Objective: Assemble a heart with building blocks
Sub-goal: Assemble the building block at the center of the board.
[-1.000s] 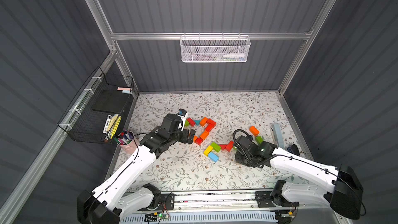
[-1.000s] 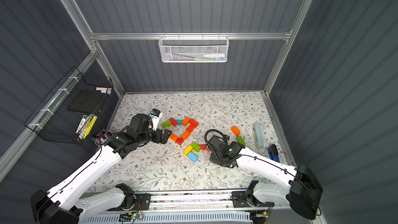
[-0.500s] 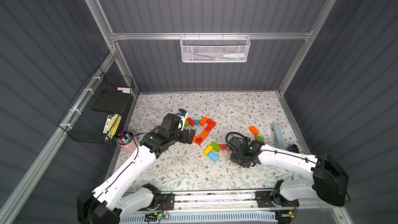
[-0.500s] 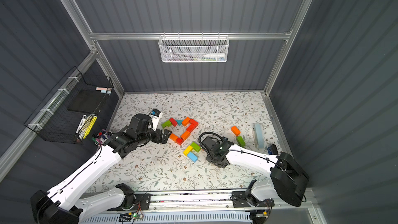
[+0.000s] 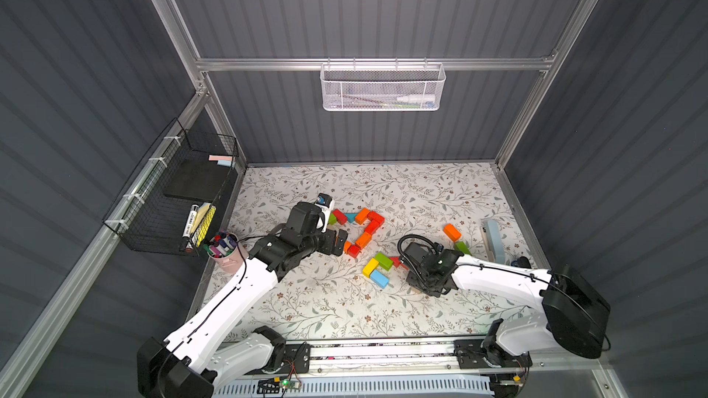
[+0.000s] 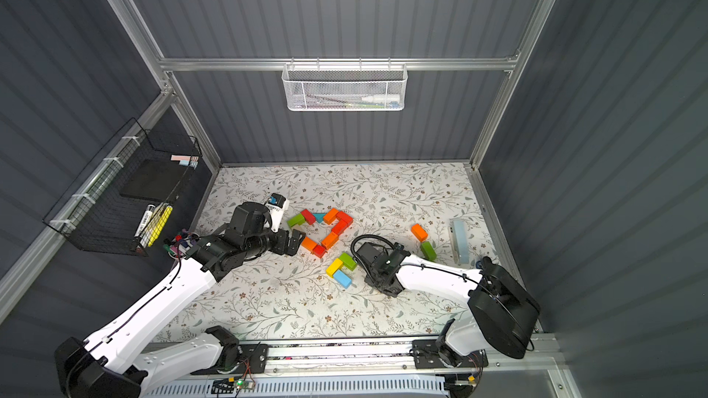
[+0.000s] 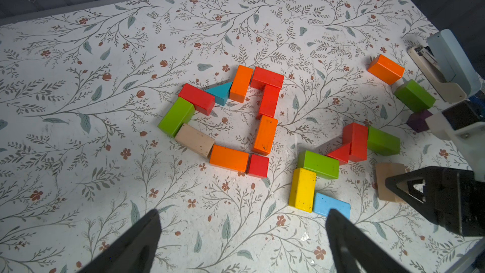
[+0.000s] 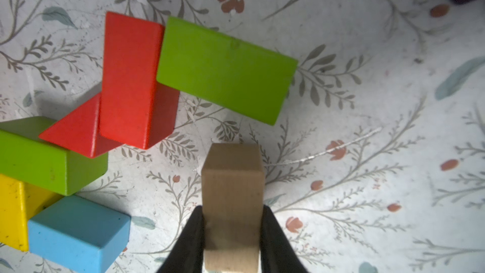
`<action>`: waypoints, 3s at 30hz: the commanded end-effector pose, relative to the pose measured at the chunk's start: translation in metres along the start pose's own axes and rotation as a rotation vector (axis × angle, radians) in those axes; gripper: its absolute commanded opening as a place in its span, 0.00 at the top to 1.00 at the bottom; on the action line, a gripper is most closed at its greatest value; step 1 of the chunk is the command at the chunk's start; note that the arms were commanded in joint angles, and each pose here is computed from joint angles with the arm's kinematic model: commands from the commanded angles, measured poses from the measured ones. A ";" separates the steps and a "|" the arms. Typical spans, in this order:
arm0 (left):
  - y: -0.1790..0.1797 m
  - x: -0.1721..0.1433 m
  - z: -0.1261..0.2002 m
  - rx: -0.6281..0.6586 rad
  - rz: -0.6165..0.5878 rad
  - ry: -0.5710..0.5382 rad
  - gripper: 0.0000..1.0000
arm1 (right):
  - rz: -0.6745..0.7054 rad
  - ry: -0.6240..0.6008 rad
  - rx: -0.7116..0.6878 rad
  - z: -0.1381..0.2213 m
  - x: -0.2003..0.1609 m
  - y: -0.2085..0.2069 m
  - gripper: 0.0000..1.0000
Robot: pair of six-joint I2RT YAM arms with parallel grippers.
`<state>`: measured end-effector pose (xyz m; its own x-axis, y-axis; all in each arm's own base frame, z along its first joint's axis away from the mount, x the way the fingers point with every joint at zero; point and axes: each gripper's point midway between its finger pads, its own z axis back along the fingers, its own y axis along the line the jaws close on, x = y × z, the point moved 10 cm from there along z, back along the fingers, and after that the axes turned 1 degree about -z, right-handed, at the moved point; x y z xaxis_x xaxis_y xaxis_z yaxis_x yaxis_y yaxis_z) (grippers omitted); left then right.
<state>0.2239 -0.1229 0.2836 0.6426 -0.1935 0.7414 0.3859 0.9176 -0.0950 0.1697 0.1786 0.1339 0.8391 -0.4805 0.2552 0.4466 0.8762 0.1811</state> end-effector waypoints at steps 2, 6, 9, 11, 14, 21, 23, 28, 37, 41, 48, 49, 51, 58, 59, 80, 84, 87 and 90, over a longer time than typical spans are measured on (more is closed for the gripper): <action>0.002 -0.001 -0.001 -0.002 0.016 0.014 0.01 | -0.064 -0.027 -0.030 -0.003 0.006 -0.006 0.79; 0.002 -0.001 -0.001 -0.004 0.016 0.015 0.01 | -0.069 -0.029 -0.037 -0.004 0.007 -0.008 0.78; 0.002 -0.001 -0.001 -0.001 0.018 0.015 0.01 | -0.071 -0.031 -0.042 -0.005 0.009 -0.010 0.78; 0.002 -0.001 -0.002 -0.002 0.018 0.016 0.01 | -0.074 -0.030 -0.044 -0.006 0.010 -0.011 0.78; 0.002 -0.001 -0.001 -0.001 0.018 0.016 0.01 | -0.073 -0.031 -0.044 -0.006 0.011 -0.011 0.76; 0.002 -0.002 -0.002 -0.004 0.018 0.020 0.01 | -0.065 -0.038 -0.045 -0.006 0.013 -0.011 0.73; 0.003 -0.001 -0.002 -0.003 0.019 0.018 0.01 | -0.063 -0.037 -0.045 -0.007 0.013 -0.010 0.73; 0.003 -0.001 -0.002 -0.003 0.021 0.016 0.01 | -0.063 -0.034 -0.043 -0.008 0.013 -0.009 0.70; 0.003 -0.001 -0.002 -0.003 0.022 0.019 0.01 | -0.052 -0.037 -0.035 -0.008 0.014 -0.006 0.66; 0.003 -0.001 -0.002 -0.005 0.021 0.017 0.01 | -0.053 -0.039 -0.040 -0.008 0.014 -0.007 0.58; 0.002 -0.001 -0.002 -0.010 0.022 0.017 0.01 | -0.057 -0.046 -0.031 -0.007 0.015 -0.007 0.49; 0.002 -0.001 -0.002 -0.011 0.022 0.016 0.01 | -0.055 -0.045 -0.029 -0.006 0.015 -0.007 0.49; 0.002 -0.001 -0.002 -0.012 0.021 0.016 0.01 | -0.051 -0.051 -0.030 -0.006 0.015 -0.007 0.51; 0.003 -0.001 -0.001 -0.011 0.023 0.014 0.01 | -0.053 -0.059 -0.036 -0.007 0.018 -0.009 0.58; 0.003 -0.001 -0.002 -0.012 0.023 0.017 0.01 | -0.053 -0.060 -0.035 -0.007 0.018 -0.009 0.58; 0.003 0.000 -0.002 -0.015 0.022 0.013 0.01 | -0.029 -0.074 -0.027 0.000 0.025 -0.008 0.48; 0.003 -0.001 -0.002 -0.016 0.022 0.014 0.01 | 0.033 -0.103 -0.024 0.013 0.028 -0.014 0.35; 0.003 -0.001 -0.002 -0.018 0.021 0.015 0.01 | 0.125 -0.164 -0.031 0.030 0.033 -0.024 0.33; 0.003 0.000 -0.002 -0.026 0.020 0.013 0.01 | 0.204 -0.240 -0.004 0.049 0.046 -0.033 0.33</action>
<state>0.2257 -0.1218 0.2823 0.6504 -0.1881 0.7359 0.3889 0.9147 -0.1099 0.1789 0.1432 0.1702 0.8232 -0.3874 0.4151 0.3417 0.9219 0.1826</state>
